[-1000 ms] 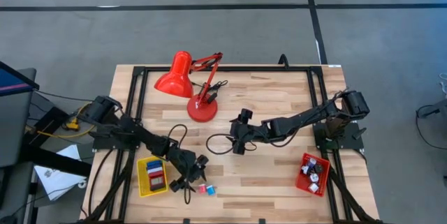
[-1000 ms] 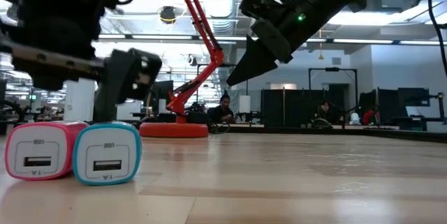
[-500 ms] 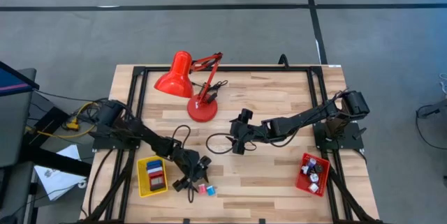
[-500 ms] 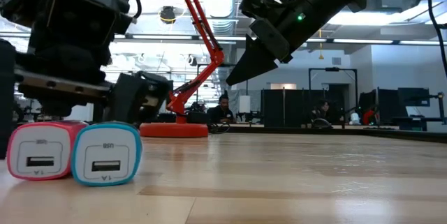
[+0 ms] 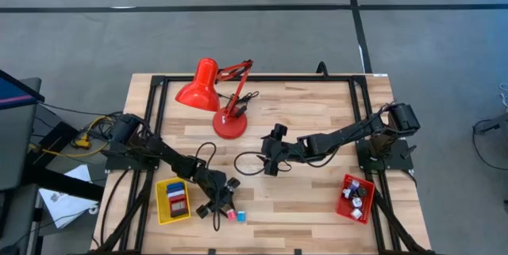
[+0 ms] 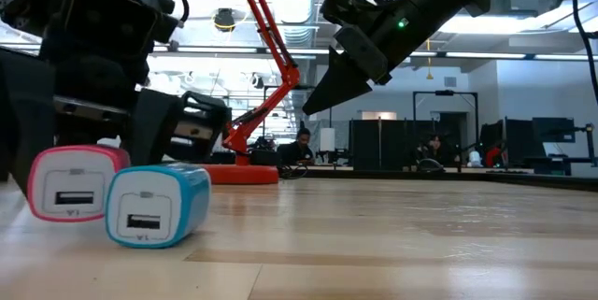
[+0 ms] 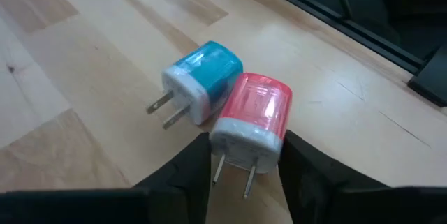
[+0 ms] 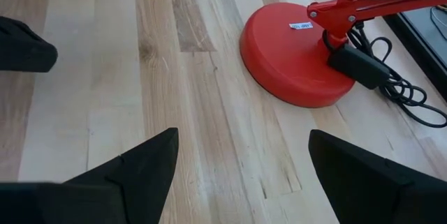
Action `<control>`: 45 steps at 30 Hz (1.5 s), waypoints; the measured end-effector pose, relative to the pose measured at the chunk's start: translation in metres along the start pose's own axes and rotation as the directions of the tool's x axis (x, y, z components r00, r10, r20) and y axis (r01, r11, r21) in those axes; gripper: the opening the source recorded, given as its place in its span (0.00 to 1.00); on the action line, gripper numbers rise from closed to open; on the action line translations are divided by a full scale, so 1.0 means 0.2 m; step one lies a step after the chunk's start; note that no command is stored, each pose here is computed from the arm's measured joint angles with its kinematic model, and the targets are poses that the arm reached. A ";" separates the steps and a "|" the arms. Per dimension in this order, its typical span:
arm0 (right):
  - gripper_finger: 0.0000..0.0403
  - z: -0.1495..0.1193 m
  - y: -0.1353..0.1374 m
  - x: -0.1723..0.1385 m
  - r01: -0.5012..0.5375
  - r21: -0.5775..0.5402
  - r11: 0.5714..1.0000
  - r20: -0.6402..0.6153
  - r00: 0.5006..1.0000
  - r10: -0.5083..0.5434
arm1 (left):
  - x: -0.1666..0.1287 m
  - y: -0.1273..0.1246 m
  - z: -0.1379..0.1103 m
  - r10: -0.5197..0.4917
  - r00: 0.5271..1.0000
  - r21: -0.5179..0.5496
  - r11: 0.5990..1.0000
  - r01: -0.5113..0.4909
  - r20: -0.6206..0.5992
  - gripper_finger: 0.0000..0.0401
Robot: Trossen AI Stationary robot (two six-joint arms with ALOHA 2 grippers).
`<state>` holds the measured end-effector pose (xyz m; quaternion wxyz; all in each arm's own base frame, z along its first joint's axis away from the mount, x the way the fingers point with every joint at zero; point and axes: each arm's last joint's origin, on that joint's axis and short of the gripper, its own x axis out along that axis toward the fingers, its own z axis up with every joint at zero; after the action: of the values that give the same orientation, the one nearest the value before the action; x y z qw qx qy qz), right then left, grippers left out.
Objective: Pick & Place Office items
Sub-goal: Put the pink charger adapter into the red bin
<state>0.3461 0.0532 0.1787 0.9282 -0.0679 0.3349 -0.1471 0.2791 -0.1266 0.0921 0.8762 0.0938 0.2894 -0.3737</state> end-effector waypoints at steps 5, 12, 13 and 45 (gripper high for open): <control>0.78 0.00 0.00 0.00 0.000 0.025 1.000 0.000 1.000 0.000 | 0.00 0.00 0.00 0.002 1.000 -0.034 0.999 -0.002 -0.001 0.38; 0.78 0.00 0.01 0.00 -0.062 0.331 0.942 -0.007 0.998 0.068 | -0.03 0.02 0.03 0.097 0.995 -0.041 0.994 -0.096 0.010 0.34; 0.78 0.00 0.01 0.00 -0.074 0.371 0.926 -0.009 0.996 0.083 | -0.04 0.02 0.04 0.125 0.992 -0.040 0.991 -0.124 0.016 0.33; 0.77 0.12 0.30 0.08 -0.205 0.015 0.979 -0.081 0.975 0.206 | -0.35 0.12 0.15 0.673 0.725 -0.396 0.632 -0.666 -0.147 0.35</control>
<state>0.3856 0.1050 0.1738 0.9241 -0.0238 0.3775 -0.0540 0.2712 -0.0791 0.1547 0.9523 -0.0002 0.3011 0.0491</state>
